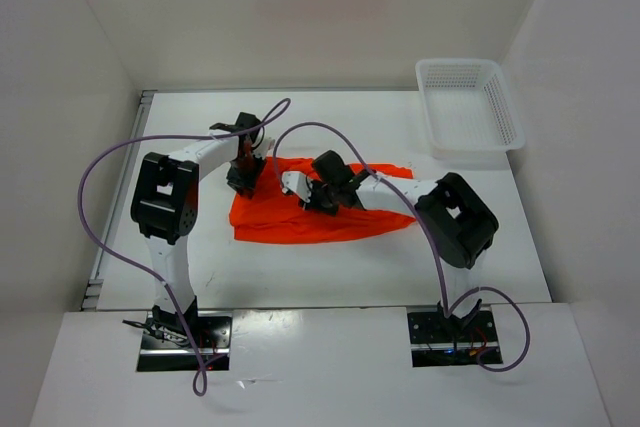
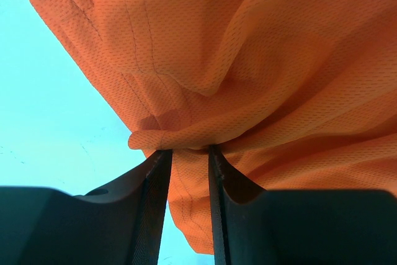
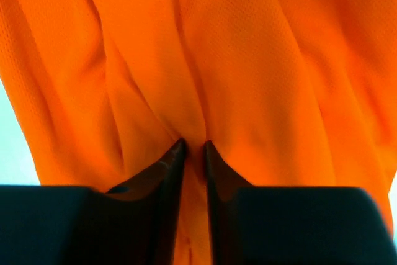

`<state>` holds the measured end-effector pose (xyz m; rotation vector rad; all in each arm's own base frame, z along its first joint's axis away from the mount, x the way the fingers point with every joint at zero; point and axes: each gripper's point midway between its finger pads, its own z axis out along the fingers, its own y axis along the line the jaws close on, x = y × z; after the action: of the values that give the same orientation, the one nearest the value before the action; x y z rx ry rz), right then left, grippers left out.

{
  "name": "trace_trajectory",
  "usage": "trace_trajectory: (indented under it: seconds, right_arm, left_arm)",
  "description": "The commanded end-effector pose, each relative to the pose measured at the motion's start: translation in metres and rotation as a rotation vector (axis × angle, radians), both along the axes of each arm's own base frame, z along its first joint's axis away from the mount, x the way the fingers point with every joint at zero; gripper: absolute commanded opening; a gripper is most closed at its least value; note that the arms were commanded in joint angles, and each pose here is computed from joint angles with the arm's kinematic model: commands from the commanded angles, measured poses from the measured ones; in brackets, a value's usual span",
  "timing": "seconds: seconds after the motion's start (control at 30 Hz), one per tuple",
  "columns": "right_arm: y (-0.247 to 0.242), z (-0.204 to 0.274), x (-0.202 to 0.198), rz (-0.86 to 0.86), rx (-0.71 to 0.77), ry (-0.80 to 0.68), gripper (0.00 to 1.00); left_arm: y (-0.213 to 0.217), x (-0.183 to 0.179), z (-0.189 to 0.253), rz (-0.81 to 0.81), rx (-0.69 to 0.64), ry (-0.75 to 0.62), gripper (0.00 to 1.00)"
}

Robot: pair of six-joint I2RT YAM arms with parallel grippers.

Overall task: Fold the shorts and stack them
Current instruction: Fold the shorts

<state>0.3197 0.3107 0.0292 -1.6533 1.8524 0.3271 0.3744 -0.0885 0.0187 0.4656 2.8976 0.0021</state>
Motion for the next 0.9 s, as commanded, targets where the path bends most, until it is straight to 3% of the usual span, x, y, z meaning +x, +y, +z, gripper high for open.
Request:
trace_trajectory:
  seconds: [0.0,0.07,0.17,0.23,0.37,0.57,0.73,0.8,0.87]
  right_arm:
    - [0.009,0.011,0.007,0.001,0.004,-0.031,0.23]
    - [0.007,0.01,-0.001,0.033,-0.014,-0.037,0.14]
    - [0.001,0.023,-0.003,0.043,-0.02,-0.063,0.11]
    - [-0.007,0.029,-0.009,0.071,-0.042,-0.069,0.11]
    - [-0.008,0.061,-0.039,0.173,-0.001,-0.072,0.07]
    - [-0.007,0.046,-0.101,0.323,-0.016,0.002,0.0]
    - [-0.004,0.032,-0.115,0.319,-0.015,0.09,0.0]
    - [-0.002,0.03,-0.119,0.334,-0.009,0.095,0.05]
    - [-0.002,0.03,-0.12,0.326,-0.008,0.1,0.3]
  left_arm:
    - [0.003,0.008,0.011,0.01,-0.018,-0.037,0.37]
    - [0.003,0.008,0.011,0.01,-0.018,-0.037,0.37]
    - [0.006,0.008,0.011,0.02,-0.018,-0.037,0.37]
    - [0.008,0.007,0.004,0.022,-0.005,-0.02,0.32]
    - [0.015,0.01,-0.001,0.035,0.018,-0.016,0.31]
    - [0.015,0.012,-0.002,0.035,0.018,-0.016,0.31]
    - [0.014,0.014,0.007,0.036,0.013,-0.038,0.32]
    - [0.015,0.012,0.008,0.036,0.012,-0.04,0.33]
    - [0.014,0.013,0.012,0.036,0.01,-0.049,0.35]
